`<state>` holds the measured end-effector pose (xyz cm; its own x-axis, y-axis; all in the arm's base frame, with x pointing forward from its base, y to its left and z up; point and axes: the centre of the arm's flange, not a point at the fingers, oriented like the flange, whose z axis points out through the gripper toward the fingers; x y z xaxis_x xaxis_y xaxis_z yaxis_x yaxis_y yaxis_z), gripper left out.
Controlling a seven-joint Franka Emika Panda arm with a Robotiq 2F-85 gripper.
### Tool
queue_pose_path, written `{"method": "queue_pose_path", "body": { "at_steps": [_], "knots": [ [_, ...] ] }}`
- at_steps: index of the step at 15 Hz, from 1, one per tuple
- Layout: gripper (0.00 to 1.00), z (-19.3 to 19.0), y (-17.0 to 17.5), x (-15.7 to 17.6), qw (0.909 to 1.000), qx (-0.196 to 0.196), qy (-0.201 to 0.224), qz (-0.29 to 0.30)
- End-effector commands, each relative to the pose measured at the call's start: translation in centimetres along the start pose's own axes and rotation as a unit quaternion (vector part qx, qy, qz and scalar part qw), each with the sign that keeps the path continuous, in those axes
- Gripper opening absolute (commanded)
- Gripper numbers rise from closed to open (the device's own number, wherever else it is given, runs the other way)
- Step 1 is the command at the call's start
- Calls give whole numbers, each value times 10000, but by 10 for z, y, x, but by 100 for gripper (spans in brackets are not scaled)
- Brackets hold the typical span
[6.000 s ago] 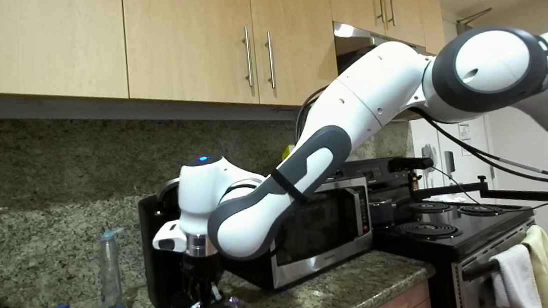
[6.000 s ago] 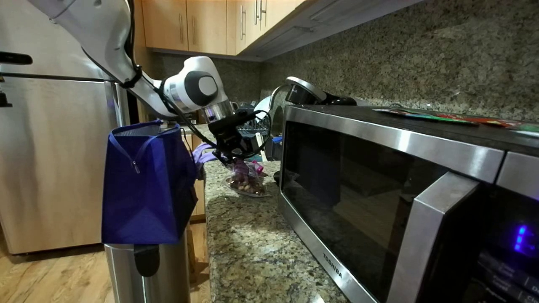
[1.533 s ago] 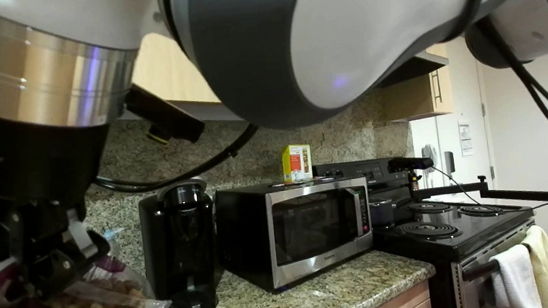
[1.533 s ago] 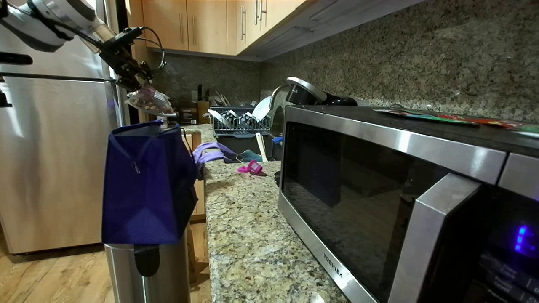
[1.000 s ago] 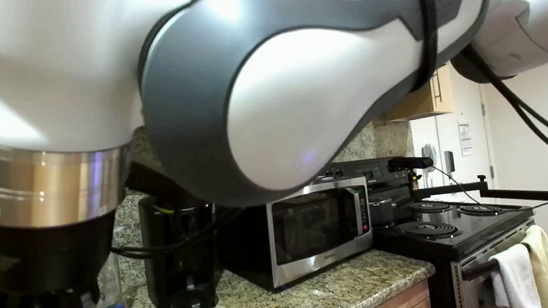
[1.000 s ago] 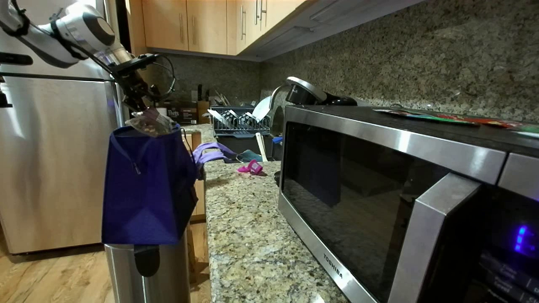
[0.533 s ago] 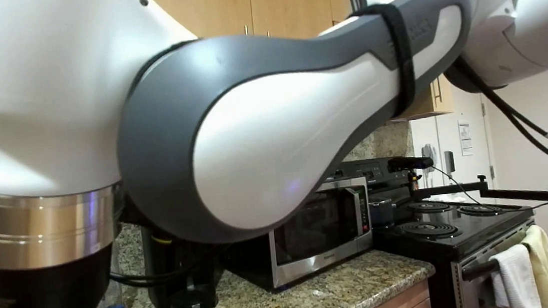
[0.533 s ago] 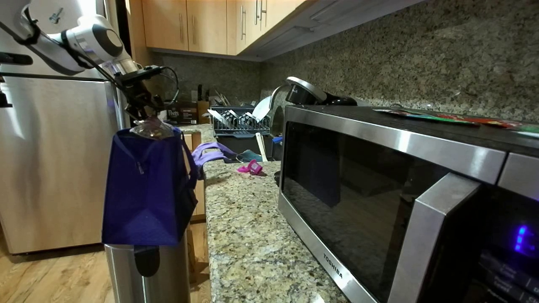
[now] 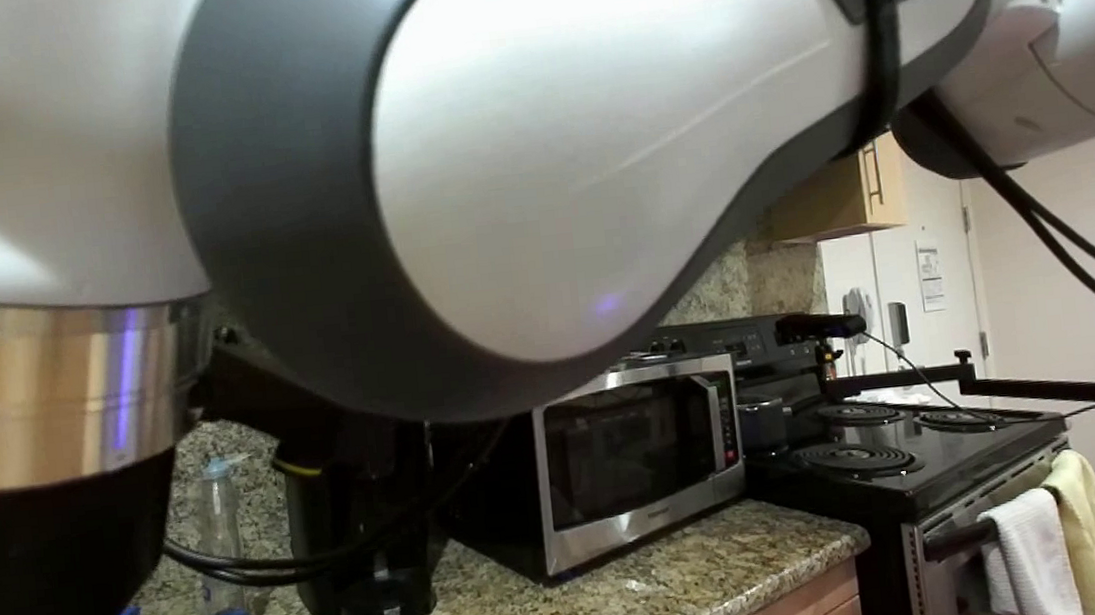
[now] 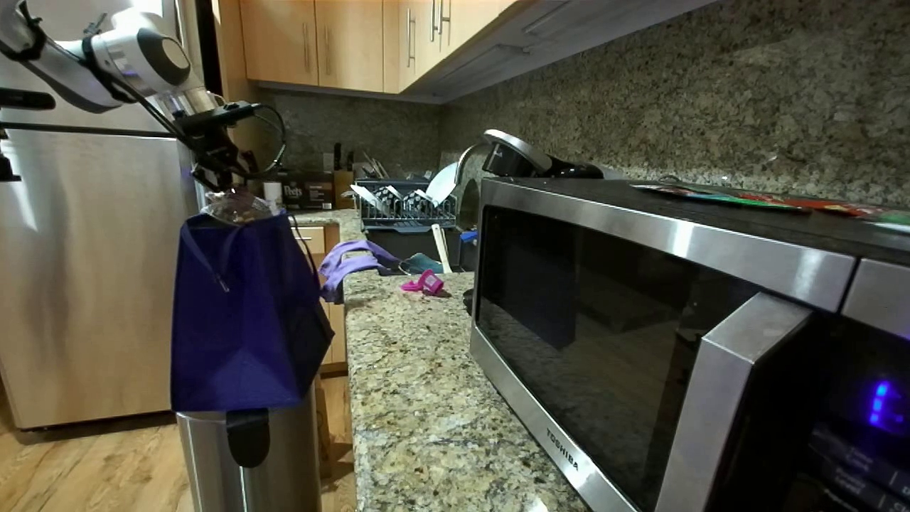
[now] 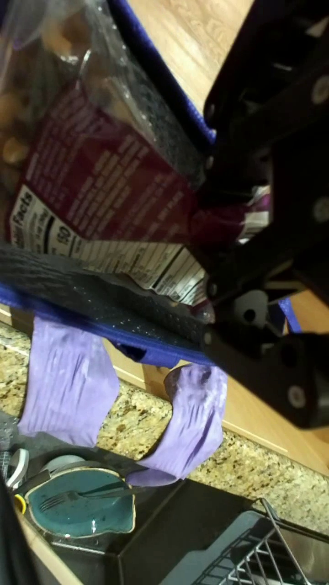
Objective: Put the packet on the counter in the bag
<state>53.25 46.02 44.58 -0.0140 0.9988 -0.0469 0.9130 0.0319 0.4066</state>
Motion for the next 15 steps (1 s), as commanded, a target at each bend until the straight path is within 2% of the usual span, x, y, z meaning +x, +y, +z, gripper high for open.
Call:
{"method": "queue_pose_path", "body": {
  "at_steps": [1,4,8,10,11,15],
  "knots": [
    [8,-24,-5,-15,9987,95,101,486],
    [9,-25,-5,-25,9970,221,192,718],
    [9,3,-1,-36,9950,788,504,342],
    [34,25,1,-38,9910,1158,639,212],
    [36,34,1,-37,9893,1304,634,140],
    [61,54,0,-33,9866,1469,696,-99]
  ]
}}
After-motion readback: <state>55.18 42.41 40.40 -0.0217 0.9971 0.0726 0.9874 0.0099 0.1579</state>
